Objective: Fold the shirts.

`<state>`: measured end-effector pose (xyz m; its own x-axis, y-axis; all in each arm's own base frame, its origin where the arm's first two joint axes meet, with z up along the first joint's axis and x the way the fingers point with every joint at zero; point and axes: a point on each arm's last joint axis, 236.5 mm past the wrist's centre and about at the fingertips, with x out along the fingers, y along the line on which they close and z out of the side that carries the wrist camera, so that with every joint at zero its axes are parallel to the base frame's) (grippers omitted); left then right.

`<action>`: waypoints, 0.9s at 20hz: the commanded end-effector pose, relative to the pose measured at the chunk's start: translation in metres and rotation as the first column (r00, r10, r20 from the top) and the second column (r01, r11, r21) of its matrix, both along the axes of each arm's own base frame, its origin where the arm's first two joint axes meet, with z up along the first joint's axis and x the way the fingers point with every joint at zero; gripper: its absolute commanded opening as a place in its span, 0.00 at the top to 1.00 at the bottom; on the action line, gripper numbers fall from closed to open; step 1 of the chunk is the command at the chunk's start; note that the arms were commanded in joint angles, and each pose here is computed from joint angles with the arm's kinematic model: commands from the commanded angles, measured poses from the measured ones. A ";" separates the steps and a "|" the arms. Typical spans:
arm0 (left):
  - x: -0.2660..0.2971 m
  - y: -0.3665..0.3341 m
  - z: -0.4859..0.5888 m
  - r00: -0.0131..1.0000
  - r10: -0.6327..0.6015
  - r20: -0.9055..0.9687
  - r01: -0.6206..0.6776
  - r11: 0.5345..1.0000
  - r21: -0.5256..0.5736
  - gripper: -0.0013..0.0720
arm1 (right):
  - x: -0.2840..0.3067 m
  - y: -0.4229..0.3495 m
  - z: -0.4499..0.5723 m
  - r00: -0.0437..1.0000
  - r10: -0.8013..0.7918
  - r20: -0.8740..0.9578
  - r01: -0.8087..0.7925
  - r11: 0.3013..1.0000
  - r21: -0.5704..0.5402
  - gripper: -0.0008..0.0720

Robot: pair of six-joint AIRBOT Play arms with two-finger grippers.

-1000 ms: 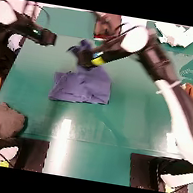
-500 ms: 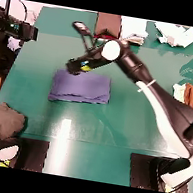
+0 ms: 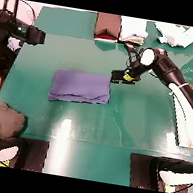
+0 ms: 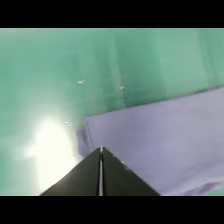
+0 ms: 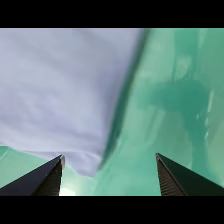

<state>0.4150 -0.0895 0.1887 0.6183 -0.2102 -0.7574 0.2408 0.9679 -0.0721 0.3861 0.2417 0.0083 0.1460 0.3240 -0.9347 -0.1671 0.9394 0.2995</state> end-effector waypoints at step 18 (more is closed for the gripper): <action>-0.009 -0.028 -0.025 0.996 -0.077 -0.047 0.077 0.997 0.008 0.94 | 0.006 0.069 -0.084 0.991 -0.093 -0.099 0.106 0.985 0.133 0.96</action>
<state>0.4067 -0.1166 0.1640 0.5698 -0.2469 -0.7838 0.3105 0.9478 -0.0729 0.3802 0.3116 -0.0814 0.0442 0.4419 -0.8960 0.0125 0.8965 0.4428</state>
